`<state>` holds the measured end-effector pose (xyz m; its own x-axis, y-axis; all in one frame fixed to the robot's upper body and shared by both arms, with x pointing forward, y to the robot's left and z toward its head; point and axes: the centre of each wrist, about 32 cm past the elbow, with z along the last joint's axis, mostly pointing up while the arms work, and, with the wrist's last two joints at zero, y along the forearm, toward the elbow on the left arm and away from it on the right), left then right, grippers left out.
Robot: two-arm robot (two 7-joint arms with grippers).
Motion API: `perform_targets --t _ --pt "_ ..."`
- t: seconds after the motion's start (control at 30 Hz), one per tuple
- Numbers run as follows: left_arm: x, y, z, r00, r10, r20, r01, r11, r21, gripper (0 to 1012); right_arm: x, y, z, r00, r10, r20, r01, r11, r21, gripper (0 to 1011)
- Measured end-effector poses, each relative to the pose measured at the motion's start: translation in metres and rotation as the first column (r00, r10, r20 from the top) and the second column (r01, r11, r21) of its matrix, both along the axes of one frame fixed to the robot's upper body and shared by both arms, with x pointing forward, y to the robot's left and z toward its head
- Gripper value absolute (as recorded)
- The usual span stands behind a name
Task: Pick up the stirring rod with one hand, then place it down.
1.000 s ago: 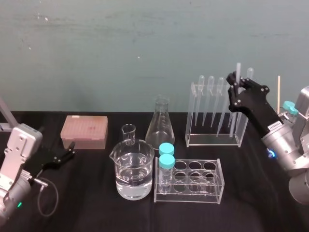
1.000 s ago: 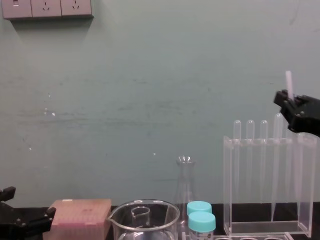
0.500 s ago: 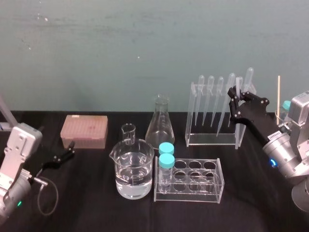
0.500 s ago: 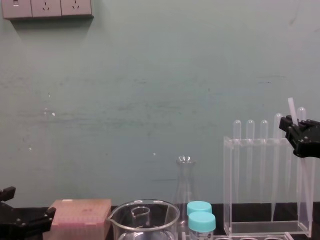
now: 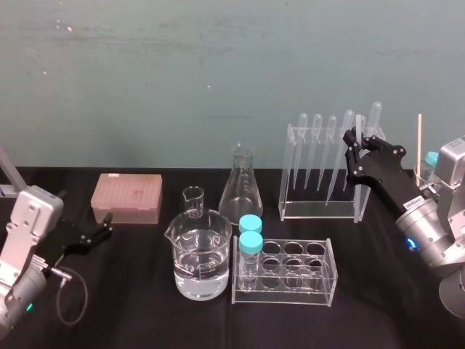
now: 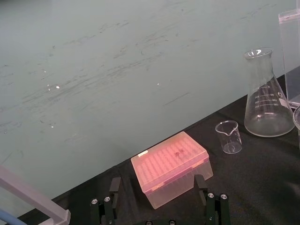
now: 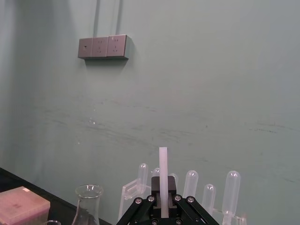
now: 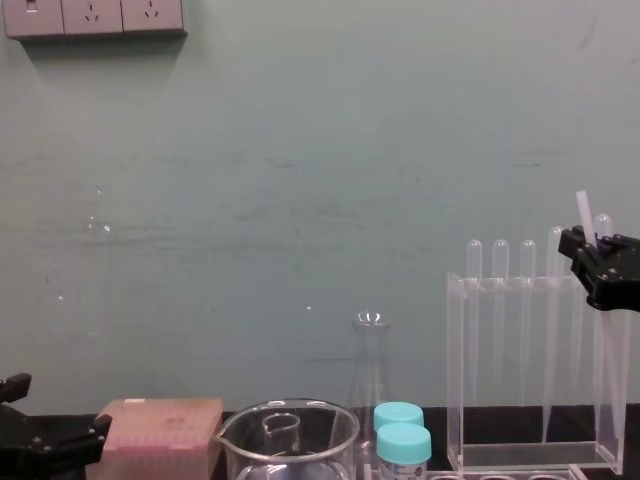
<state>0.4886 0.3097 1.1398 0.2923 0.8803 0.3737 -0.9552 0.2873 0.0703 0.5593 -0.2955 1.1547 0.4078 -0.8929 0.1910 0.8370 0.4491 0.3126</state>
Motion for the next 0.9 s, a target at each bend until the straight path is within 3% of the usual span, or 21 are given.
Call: perform_targets --t 0.9 --pt "0.0000 0.0000 0.0000 1.0000 0.000 0.000 0.000 1.0000 0.000 1000 0.0003 -0.0001 0.0008 1.000 0.002 0.004 -0.002 1.000 0.002 69"
